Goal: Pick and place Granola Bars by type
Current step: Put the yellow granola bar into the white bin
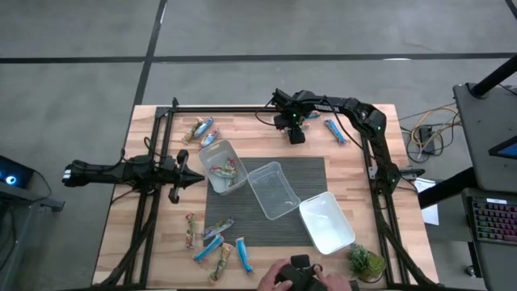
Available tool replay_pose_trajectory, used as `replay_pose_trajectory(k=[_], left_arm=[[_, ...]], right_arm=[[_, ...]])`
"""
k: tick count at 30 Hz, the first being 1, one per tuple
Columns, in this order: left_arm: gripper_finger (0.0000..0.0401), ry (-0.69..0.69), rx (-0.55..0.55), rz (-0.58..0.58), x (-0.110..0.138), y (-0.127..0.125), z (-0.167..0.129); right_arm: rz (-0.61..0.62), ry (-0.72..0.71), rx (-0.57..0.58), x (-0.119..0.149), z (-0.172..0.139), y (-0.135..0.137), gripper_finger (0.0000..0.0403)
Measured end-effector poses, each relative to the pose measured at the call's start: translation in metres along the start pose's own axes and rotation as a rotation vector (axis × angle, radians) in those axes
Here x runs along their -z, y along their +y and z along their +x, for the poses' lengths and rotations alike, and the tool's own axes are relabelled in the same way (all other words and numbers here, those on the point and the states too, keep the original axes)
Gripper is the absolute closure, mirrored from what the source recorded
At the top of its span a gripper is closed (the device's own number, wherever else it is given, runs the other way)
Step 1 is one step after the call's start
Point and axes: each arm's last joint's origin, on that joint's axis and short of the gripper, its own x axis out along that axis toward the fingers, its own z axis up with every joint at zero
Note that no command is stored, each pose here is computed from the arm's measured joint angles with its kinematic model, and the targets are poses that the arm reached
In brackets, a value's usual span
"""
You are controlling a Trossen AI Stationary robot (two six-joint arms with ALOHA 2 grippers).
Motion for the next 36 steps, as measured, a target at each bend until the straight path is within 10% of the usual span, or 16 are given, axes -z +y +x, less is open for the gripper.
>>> replay_pose_trajectory(k=[16, 36], left_arm=[[0.0401, 0.000, 0.000, 0.000, 0.000, 0.000, 0.000], [0.0401, 0.000, 0.000, 0.000, 0.000, 0.000, 0.000]], right_arm=[[0.042, -0.009, 0.008, -0.001, 0.000, -0.001, 0.0332], [0.163, -0.150, 0.026, 0.000, -0.064, 0.006, 0.0344]])
